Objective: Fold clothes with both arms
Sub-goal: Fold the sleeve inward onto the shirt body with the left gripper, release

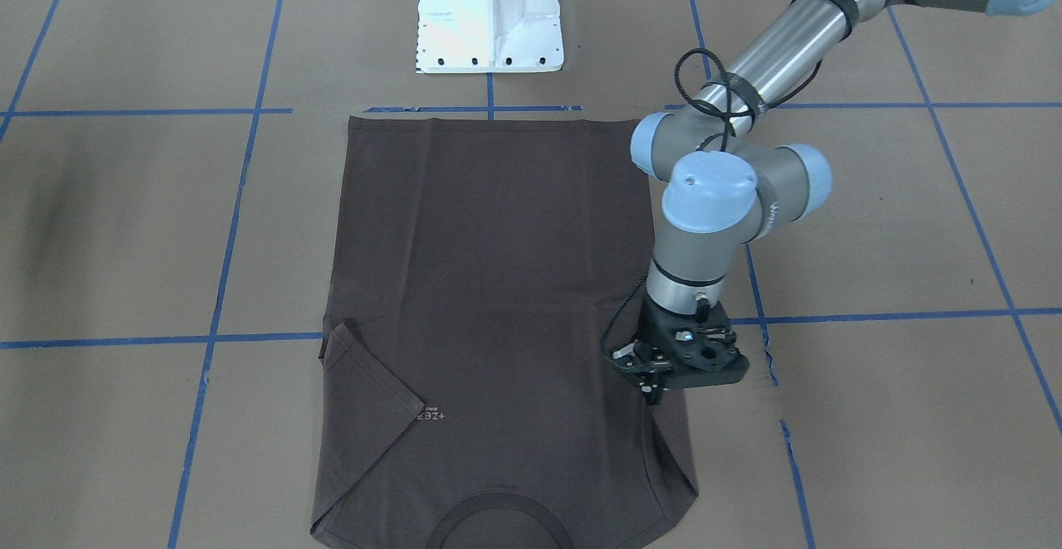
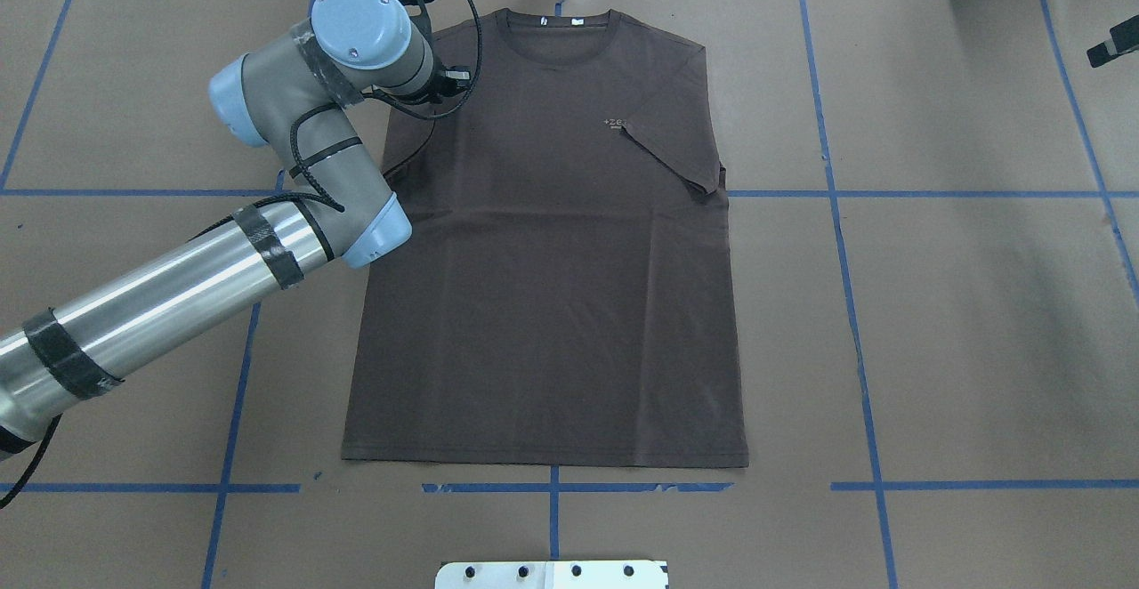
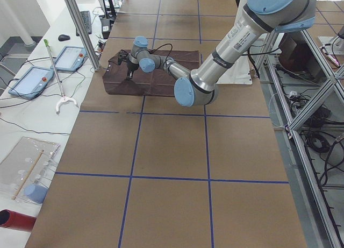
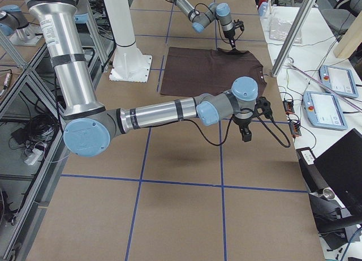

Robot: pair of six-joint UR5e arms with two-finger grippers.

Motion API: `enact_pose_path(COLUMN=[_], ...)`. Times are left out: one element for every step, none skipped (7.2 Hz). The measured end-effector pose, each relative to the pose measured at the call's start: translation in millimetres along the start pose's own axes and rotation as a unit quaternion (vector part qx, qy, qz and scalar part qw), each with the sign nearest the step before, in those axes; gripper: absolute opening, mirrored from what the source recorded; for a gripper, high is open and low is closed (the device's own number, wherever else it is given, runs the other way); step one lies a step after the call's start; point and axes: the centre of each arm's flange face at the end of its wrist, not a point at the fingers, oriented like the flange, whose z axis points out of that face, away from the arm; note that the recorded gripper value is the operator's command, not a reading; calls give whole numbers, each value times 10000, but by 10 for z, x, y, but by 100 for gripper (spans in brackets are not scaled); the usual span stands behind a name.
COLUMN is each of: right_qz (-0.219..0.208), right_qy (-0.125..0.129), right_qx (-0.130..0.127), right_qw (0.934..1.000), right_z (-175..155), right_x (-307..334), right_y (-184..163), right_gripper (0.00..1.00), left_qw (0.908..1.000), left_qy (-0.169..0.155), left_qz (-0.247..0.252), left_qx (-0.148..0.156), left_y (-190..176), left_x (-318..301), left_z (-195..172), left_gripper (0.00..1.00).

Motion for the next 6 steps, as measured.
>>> enact_pose_path(right_qz=[6,41,159,382,689,986], right_qy=[-3,-16,-57,-117,-155,-130], right_qx=[9,21,18,7,11,18], right_qw=[10000,10000,9999,9992,9975,9950], right_z=[-6,-14,8,57,111,200], right_x=[-13,-52,-183,-468,-897,-1408], right_y=[-5,-17,-34,-43,14,196], right_gripper=[100,100,100,100,100,100], left_qw=[9999,9994,9985,9976,9964,9951], left_qy=[-5,46,167,334,518,652], left_qz=[122,345,514,604,666,730], left_qx=[-1,6,30,30,-29,-114], left_y=[13,24,58,136,273,487], left_x=[28,42,38,-27,-110,-159], left_z=[9,-35,-148,-311,-540,-816], left_gripper=[100,100,100,100,100,100])
